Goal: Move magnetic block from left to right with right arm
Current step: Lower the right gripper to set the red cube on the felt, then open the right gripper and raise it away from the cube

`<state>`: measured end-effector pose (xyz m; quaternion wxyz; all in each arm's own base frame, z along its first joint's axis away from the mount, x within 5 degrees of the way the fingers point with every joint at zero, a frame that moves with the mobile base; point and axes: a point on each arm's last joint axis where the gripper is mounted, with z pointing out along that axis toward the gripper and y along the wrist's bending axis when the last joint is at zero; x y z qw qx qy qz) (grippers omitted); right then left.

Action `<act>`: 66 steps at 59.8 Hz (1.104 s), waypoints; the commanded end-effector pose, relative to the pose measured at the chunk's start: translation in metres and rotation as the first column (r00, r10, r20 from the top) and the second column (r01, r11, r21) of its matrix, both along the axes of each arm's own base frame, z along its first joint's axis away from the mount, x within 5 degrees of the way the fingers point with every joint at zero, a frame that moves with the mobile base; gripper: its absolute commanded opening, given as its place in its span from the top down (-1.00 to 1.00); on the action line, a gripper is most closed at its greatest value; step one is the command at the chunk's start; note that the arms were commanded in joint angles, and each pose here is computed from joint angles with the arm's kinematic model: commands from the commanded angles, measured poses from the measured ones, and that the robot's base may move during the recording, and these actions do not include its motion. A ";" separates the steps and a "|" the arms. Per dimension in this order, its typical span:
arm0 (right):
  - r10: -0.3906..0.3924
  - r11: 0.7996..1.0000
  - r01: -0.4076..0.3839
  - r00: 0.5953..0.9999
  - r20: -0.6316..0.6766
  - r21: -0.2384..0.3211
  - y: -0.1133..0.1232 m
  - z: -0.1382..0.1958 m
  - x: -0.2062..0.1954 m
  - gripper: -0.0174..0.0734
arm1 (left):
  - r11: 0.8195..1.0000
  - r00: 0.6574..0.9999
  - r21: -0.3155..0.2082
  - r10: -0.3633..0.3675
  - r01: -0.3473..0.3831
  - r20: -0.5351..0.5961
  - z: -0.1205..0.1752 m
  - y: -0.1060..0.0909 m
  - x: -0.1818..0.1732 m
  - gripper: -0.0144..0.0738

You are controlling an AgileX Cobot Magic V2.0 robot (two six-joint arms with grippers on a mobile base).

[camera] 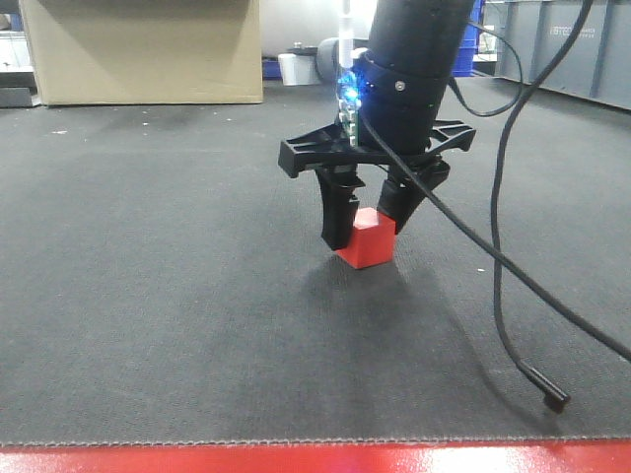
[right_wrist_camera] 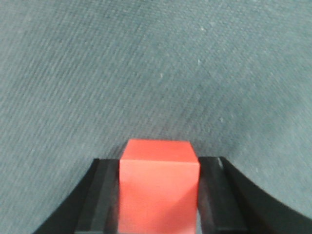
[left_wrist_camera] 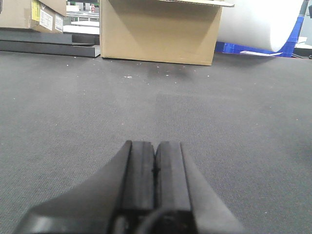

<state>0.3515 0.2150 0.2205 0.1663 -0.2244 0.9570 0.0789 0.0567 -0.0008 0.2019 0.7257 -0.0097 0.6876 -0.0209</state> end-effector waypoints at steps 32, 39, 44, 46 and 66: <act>-0.035 0.989 0.002 0.974 0.223 0.146 -0.009 0.084 -0.011 -0.75 | 1.000 0.996 -0.006 0.002 -0.001 0.092 0.006 0.000 -0.001 0.94; -0.042 0.984 -0.007 0.961 0.273 0.177 -0.017 0.109 -0.024 -0.51 | 1.000 0.996 -0.006 0.002 -0.001 0.092 0.006 0.000 -0.001 0.94; -0.050 0.980 -0.014 0.949 0.312 0.199 -0.024 0.123 -0.035 -0.26 | 1.000 0.996 -0.006 0.002 -0.001 0.092 0.006 0.000 -0.001 0.93; -0.054 0.978 -0.017 0.943 0.329 0.210 -0.028 0.129 -0.042 -0.11 | 1.000 0.996 -0.006 0.002 -0.001 0.092 0.006 0.000 -0.001 0.94; -0.113 0.950 -0.050 0.865 0.488 0.308 -0.075 0.143 -0.120 0.48 | 1.000 0.996 -0.006 0.002 -0.001 0.092 0.006 0.000 -0.001 0.94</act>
